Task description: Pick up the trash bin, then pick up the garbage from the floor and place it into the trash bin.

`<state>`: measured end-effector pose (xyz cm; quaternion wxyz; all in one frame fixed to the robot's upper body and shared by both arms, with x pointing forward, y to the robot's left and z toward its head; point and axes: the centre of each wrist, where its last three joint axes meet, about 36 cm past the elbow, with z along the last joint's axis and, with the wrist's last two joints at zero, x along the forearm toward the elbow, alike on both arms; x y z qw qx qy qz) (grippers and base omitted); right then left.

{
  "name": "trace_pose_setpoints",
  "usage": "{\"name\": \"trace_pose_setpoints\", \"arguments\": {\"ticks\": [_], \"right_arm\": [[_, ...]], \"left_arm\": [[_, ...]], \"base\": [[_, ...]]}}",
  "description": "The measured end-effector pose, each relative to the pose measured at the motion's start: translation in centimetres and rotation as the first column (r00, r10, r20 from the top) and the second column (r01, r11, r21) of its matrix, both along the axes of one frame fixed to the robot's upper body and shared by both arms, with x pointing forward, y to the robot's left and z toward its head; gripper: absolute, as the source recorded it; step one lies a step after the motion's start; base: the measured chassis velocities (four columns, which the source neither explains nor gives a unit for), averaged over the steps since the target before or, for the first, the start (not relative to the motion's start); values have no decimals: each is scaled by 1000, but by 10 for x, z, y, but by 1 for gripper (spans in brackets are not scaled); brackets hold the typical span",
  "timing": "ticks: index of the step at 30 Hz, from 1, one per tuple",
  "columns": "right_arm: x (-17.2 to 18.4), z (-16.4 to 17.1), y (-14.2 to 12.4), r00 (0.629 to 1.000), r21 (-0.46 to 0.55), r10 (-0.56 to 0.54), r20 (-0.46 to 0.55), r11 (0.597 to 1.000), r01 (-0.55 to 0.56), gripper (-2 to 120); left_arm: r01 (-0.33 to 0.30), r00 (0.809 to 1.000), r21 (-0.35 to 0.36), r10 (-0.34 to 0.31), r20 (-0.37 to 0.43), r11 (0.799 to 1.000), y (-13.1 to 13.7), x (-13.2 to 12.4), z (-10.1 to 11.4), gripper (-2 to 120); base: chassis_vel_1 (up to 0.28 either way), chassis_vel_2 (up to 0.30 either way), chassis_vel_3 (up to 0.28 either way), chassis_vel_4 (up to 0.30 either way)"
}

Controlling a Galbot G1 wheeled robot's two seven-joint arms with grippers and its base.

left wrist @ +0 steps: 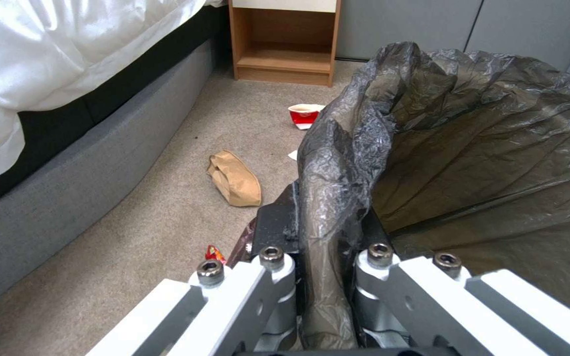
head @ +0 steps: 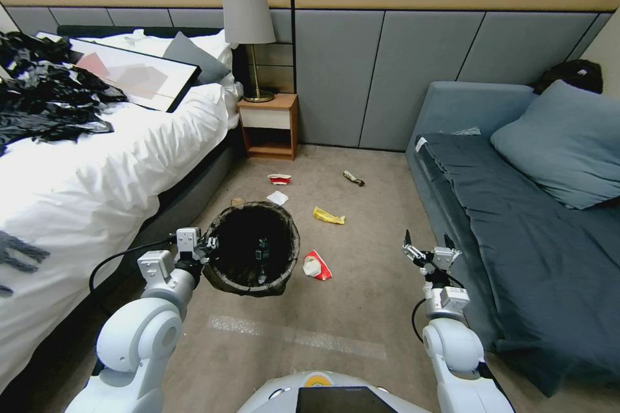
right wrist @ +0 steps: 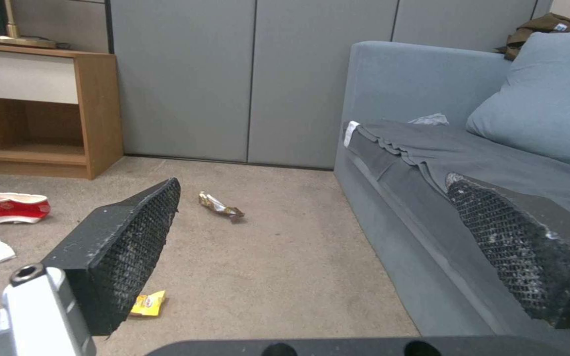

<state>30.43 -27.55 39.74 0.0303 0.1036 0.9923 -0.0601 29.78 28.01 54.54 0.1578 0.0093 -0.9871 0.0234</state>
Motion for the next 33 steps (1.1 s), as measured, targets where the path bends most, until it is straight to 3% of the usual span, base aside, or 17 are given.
{"name": "trace_pose_setpoints", "arguments": {"ticks": [33], "right_arm": [[0,0,0,1000,0,0,0,1000,0,100]], "left_arm": [[0,1000,0,0,0,1000,0,0,0,5]], "base": [[-47,48,46,-49]]}}
